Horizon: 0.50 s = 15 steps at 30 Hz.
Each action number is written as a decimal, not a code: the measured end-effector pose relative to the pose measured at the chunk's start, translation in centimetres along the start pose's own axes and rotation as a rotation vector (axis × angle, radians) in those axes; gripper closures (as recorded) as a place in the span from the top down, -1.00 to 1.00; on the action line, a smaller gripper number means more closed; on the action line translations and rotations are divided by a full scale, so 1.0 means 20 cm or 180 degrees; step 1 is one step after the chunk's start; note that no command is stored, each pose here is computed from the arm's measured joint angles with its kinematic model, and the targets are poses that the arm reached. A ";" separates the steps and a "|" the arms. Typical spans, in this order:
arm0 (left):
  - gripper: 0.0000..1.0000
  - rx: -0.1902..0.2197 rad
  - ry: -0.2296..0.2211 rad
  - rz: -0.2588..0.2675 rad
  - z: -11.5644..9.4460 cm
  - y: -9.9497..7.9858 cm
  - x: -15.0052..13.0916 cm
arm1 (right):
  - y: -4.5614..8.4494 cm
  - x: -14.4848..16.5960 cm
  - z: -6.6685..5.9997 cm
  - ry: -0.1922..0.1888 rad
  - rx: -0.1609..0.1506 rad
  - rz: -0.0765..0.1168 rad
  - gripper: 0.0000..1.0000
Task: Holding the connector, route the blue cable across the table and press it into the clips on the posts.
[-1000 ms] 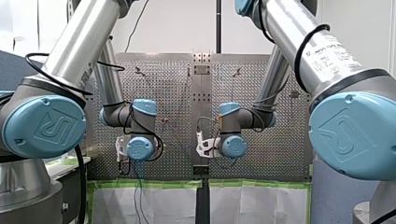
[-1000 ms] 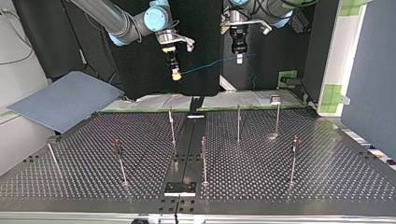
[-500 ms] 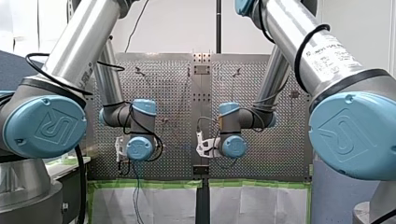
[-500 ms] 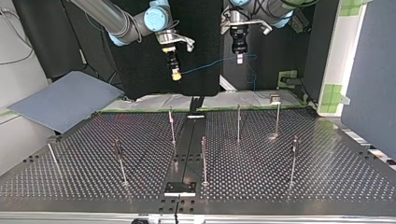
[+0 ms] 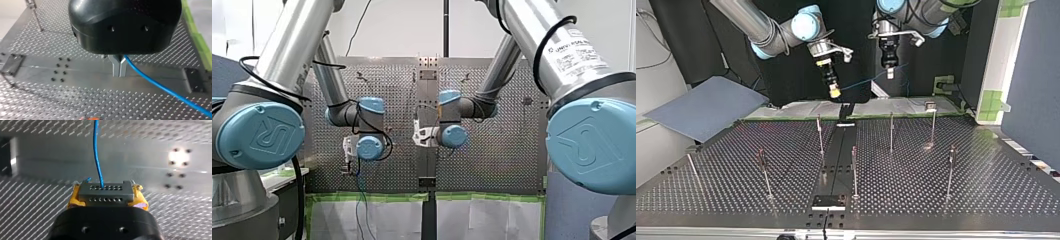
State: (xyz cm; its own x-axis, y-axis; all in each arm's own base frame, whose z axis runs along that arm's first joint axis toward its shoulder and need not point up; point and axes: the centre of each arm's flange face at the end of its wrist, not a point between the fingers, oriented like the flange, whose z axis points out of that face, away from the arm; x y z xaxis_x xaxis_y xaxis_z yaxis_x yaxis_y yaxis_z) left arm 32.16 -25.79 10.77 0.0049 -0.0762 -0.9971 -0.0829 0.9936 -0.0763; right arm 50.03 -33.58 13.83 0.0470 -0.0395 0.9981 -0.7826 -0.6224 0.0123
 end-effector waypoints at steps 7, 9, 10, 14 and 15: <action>-1.00 -0.0254 -0.0172 -0.0077 0.10 0.02 -0.19 | -0.05 0.32 0.06 0.0217 0.0242 0.0183 -1.00; -1.00 -0.0333 -0.0202 -0.0091 0.12 0.03 -0.23 | -0.07 0.40 0.07 0.0260 0.0309 0.0214 -1.00; -1.00 -0.0384 -0.0219 -0.0101 0.13 0.04 -0.26 | -0.07 0.43 0.06 0.0275 0.0334 0.0226 -1.00; -1.00 -0.0561 -0.0286 -0.0140 0.16 0.07 -0.37 | -0.11 0.55 0.06 0.0307 0.0436 0.0250 -1.00; -1.00 -0.0602 -0.0297 -0.0146 0.17 0.07 -0.39 | -0.11 0.56 0.06 0.0300 0.0458 0.0251 -1.00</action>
State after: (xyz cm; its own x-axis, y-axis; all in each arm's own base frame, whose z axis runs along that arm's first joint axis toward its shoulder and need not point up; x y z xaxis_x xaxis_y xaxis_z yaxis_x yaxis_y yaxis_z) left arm 35.34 -23.46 18.40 0.1044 -0.1044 -0.9890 -0.2659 0.9554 -0.1289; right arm 53.07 -33.52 24.94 -0.0745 -0.0234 0.9969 -0.6845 -0.7258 -0.0682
